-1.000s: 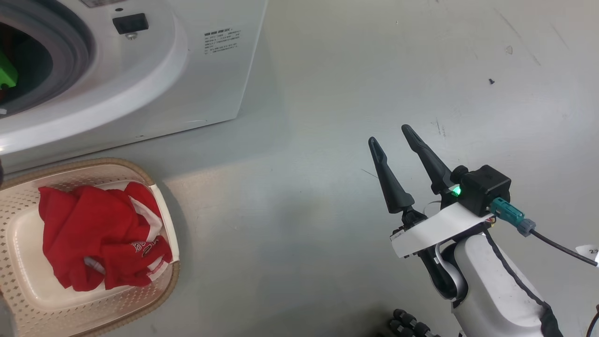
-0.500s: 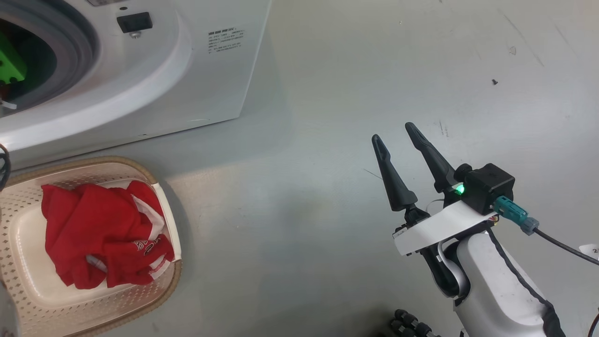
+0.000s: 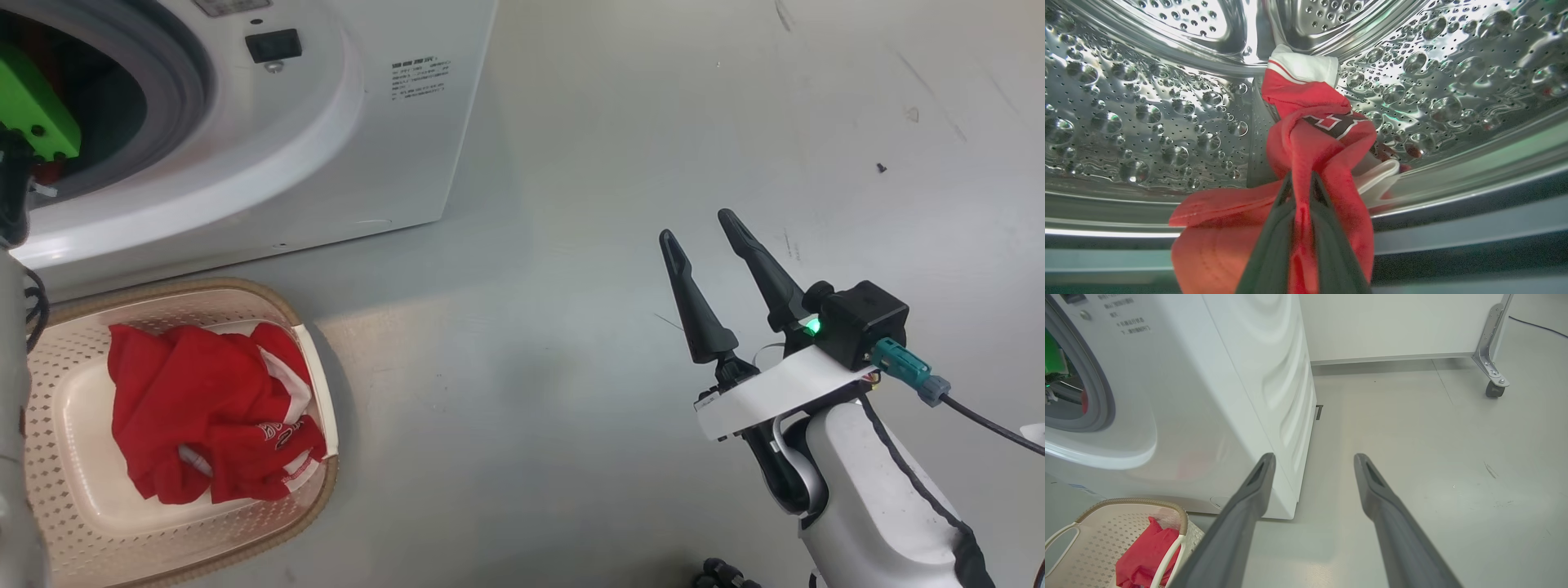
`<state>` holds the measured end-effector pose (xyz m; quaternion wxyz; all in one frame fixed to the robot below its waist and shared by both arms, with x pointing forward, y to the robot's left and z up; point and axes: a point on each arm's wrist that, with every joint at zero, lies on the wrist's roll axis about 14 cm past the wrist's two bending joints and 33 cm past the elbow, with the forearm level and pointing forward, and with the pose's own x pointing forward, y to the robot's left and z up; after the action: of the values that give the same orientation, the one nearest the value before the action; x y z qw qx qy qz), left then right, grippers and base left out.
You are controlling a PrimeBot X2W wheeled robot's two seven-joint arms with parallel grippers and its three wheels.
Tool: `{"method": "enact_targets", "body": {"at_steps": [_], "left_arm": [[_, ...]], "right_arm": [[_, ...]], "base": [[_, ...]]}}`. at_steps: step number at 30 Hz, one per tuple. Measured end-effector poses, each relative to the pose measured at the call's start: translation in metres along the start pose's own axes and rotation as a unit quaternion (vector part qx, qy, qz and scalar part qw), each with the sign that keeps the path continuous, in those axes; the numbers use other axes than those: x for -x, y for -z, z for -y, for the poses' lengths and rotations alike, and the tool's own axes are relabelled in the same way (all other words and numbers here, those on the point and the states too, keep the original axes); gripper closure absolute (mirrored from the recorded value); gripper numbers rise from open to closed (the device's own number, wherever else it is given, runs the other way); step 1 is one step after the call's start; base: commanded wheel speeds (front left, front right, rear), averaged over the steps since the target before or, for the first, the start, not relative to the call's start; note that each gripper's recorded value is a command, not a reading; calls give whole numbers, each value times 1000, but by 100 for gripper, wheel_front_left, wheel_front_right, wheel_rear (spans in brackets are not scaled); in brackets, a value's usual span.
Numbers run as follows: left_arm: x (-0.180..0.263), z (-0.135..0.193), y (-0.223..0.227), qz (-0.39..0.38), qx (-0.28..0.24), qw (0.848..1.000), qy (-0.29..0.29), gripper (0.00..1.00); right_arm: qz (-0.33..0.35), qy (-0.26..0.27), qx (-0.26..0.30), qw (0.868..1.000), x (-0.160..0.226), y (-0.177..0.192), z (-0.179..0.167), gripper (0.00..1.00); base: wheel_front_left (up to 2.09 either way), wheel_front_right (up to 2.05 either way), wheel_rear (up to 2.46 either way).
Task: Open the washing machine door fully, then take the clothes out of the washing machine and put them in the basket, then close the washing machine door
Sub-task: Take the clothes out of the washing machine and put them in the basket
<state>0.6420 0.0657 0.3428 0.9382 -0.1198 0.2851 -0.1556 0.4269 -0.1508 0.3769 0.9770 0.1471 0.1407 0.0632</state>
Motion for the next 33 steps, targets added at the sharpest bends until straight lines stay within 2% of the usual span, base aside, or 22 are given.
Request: {"method": "enact_targets", "body": {"at_steps": [13, 33], "left_arm": [[34, 6, -3, 35, -30, 999, -1, 100], [106, 4, 3, 102, -39, 994, -12, 100]], "right_arm": [[16, -29, 7, 999, -1, -13, -17, 0], [40, -70, 8, 997, 14, -31, -51, 0]], "base": [[0, 0, 0], [0, 0, 0]]}}
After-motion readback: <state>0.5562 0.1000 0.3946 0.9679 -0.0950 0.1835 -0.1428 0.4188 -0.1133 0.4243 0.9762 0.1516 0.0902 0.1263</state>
